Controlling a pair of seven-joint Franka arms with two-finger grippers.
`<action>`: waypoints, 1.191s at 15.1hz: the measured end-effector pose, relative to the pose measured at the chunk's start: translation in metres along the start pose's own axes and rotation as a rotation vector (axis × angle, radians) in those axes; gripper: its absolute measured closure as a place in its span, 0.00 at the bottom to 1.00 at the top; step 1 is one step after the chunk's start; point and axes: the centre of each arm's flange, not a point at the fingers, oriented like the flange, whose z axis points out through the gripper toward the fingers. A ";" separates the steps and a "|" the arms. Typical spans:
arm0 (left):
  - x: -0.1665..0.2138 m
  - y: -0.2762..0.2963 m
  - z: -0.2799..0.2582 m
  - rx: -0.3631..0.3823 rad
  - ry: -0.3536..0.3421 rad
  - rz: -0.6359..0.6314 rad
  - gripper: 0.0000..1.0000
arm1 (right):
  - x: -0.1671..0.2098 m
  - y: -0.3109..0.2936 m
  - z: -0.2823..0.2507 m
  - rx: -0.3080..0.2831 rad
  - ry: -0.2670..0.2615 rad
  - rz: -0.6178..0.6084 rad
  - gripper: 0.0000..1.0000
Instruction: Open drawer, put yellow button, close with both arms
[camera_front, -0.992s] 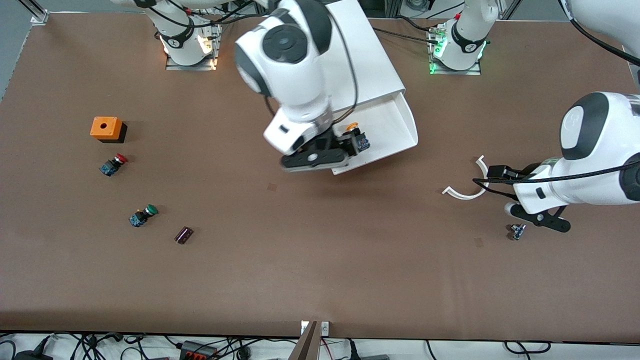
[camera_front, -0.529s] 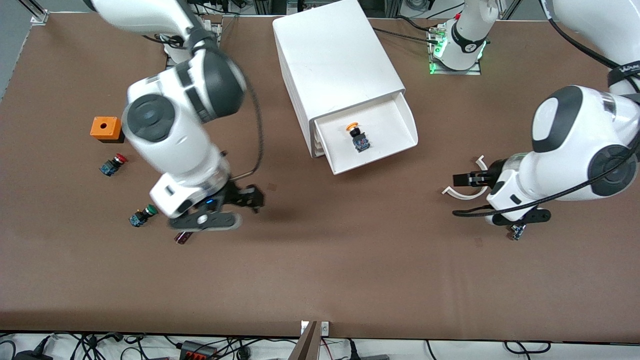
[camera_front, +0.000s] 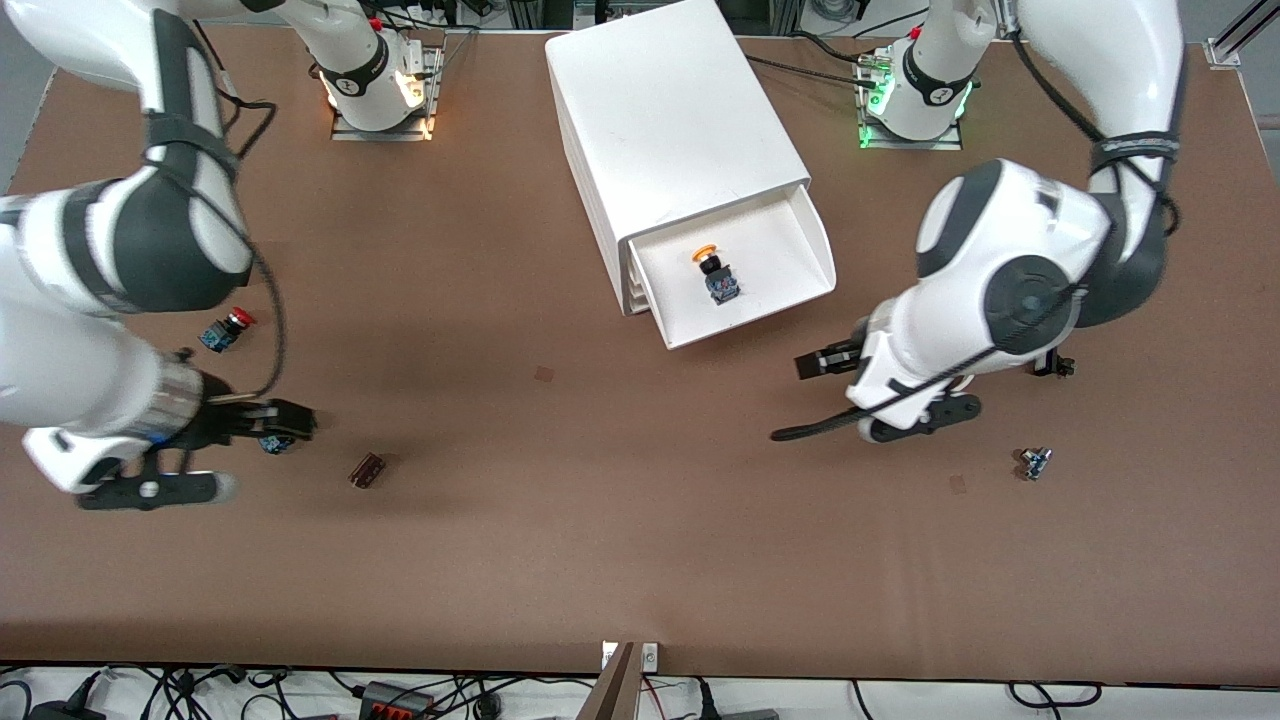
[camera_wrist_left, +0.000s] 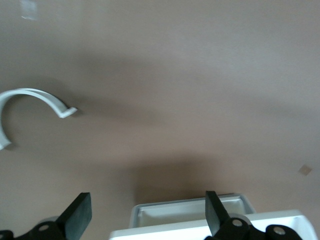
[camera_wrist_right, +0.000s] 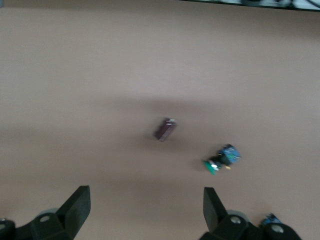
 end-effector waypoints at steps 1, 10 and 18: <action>-0.004 0.008 0.010 -0.003 0.006 -0.019 0.00 | -0.001 0.017 -0.006 0.001 0.000 0.019 0.00; -0.041 0.046 0.080 0.024 0.010 -0.029 0.02 | -0.059 0.081 -0.088 0.007 -0.050 0.106 0.00; -0.077 0.054 0.110 0.062 -0.002 -0.045 0.03 | -0.119 0.109 -0.127 -0.015 -0.056 0.101 0.00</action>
